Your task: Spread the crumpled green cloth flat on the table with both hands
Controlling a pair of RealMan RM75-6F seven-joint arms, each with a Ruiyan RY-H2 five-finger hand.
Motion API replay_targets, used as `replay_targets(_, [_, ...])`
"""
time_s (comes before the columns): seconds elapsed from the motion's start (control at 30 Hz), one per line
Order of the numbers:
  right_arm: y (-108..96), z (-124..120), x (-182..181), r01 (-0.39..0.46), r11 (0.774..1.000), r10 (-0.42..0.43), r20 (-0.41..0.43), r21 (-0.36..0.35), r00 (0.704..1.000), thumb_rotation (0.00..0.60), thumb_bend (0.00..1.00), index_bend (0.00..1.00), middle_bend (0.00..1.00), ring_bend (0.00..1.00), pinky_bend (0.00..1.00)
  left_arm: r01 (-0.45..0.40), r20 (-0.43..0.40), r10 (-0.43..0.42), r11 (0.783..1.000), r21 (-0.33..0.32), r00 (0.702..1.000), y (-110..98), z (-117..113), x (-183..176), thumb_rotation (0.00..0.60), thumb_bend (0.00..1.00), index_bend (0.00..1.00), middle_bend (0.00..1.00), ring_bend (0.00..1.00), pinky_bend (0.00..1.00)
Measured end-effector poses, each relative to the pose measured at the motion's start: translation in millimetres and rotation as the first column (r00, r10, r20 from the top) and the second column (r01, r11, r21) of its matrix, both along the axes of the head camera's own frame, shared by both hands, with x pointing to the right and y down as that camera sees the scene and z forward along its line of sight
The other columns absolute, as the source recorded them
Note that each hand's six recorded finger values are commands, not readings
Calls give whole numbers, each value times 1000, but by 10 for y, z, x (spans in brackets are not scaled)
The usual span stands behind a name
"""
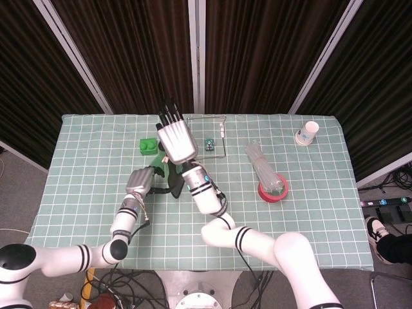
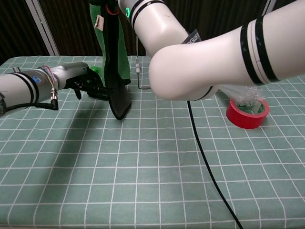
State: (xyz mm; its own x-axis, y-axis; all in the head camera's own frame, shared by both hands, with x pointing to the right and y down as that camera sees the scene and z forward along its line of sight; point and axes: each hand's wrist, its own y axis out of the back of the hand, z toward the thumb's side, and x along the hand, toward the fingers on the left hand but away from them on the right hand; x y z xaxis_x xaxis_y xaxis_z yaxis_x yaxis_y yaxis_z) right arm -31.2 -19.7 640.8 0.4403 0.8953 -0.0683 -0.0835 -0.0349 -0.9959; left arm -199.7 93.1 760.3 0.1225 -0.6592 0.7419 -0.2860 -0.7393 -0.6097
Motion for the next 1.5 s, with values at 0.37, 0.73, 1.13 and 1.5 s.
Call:
replay_targets(0.37, [98,-37,182,-16,999,17,32,-30,999,600,417,626,207,34,0,33,-18,-34,999,-13,999,62,93,117,345,0,435,327,260,387])
replay_targets(0.73, [134,42,137,-15,1000,14,-37,-18,999,600,428,620,205,37,0,21,-66,-25,998,-61,998,137,37,265,242,0,369,327,260,388])
replay_targets(1.13, [144,58,63,-18,999,18,-21,-31,1000,600,431,621,205,38,0,18,18,-17,999,-41,1000,150,185,310,272,0,371,327,260,395])
replay_targets(1.5, [166,-8,130,-12,999,13,18,-40,1000,600,430,621,202,38,0,98,12,-98,995,-12,995,104,245,282,600,115,618,440,349,439])
